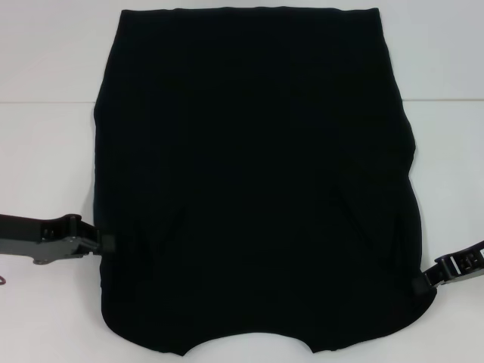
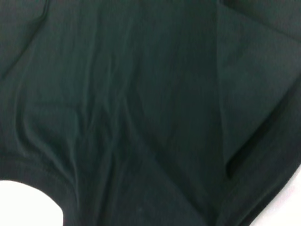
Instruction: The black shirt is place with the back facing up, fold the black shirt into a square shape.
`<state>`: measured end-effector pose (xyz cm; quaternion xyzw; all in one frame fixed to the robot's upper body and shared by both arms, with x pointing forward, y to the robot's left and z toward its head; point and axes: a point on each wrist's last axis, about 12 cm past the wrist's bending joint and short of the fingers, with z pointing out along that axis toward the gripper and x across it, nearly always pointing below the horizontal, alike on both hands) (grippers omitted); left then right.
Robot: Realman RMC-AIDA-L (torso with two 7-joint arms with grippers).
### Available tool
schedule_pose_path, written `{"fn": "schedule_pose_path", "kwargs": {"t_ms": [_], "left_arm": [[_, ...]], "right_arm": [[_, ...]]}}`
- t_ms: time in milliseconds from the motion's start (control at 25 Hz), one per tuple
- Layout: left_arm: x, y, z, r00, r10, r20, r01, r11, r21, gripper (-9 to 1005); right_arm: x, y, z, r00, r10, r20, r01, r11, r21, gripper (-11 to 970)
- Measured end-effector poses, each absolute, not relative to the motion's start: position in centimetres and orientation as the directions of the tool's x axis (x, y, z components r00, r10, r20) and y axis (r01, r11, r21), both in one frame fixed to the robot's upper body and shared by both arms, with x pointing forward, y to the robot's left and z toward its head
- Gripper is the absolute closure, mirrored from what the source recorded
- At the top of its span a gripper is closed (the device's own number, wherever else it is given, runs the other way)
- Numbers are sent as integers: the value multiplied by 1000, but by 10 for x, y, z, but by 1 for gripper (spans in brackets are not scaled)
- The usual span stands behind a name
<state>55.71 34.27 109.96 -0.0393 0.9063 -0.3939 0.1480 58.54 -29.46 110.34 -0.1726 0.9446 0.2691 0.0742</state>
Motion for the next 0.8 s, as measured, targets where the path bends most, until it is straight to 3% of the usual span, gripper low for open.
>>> {"fn": "schedule_pose_path", "kwargs": {"t_ms": [40,360,800], "left_arm": [[556,341,1100,-957,-172,-234,56,681,-730,903],[539,328,1108,-984,32,-176,156,629,-761,897],[521,319,1107,-977,185,-103,195,595,-780,890]], "right_arm": [[585,-295,1104,-929,-288,-231,-367,794,484,898],[568,-309,1112,-926,-339,-163,-372,755,540,902],[536,-324,1113,-927,-361,-104,-342,696,631,902]]}}
